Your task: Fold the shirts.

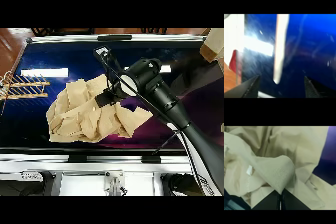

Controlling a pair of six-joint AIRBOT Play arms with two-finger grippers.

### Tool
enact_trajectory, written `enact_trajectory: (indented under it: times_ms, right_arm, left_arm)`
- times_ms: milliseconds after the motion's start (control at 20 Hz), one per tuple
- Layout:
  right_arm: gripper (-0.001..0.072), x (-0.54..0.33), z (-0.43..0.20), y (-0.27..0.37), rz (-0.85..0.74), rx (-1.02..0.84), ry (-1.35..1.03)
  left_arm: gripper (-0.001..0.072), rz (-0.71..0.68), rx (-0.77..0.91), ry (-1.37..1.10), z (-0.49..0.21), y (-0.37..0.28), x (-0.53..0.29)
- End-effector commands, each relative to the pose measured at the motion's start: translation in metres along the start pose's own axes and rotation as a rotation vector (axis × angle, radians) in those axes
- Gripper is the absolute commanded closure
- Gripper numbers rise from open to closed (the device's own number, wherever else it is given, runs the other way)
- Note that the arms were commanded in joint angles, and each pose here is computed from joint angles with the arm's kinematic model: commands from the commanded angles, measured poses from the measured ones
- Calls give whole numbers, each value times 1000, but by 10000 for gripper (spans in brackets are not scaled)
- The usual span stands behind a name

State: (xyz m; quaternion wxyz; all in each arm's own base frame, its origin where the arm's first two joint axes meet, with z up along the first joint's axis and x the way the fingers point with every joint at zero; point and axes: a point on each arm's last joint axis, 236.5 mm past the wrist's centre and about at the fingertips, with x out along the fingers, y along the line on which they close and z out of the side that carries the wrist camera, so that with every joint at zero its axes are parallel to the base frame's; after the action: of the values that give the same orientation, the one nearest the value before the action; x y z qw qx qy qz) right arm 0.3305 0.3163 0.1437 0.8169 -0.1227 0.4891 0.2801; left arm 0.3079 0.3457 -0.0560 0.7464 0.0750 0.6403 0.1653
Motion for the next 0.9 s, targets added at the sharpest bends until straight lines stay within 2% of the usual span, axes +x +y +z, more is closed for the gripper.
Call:
enact_trajectory:
  times_ms: [0,150,350,400,450,550,600,700,850]
  right_arm:
    - [637,8,-2,19,79,24,21]
    - [638,8,1,19,81,24,7]
    - [637,8,1,19,81,24,5]
    - [638,8,1,19,81,25,5]
    - [638,8,1,20,82,25,5]
    - [637,8,1,20,82,25,6]
    - [637,8,1,20,82,25,6]
    - [637,8,1,19,80,24,5]
    - [638,8,1,19,79,21,5]
  left_arm:
    - [108,21,-6,-28,4,10,16]
    - [111,-20,-22,43,-17,6,32]
    - [386,-40,-36,45,-18,1,38]
    - [402,-57,-53,36,-16,-2,38]
    - [479,-68,-61,35,-16,-5,39]
    - [510,-81,-63,41,-17,-9,42]
    - [586,-88,-64,46,-17,-11,44]
    - [661,-92,-65,48,-18,-12,46]
    - [663,-83,-67,35,-10,-8,35]
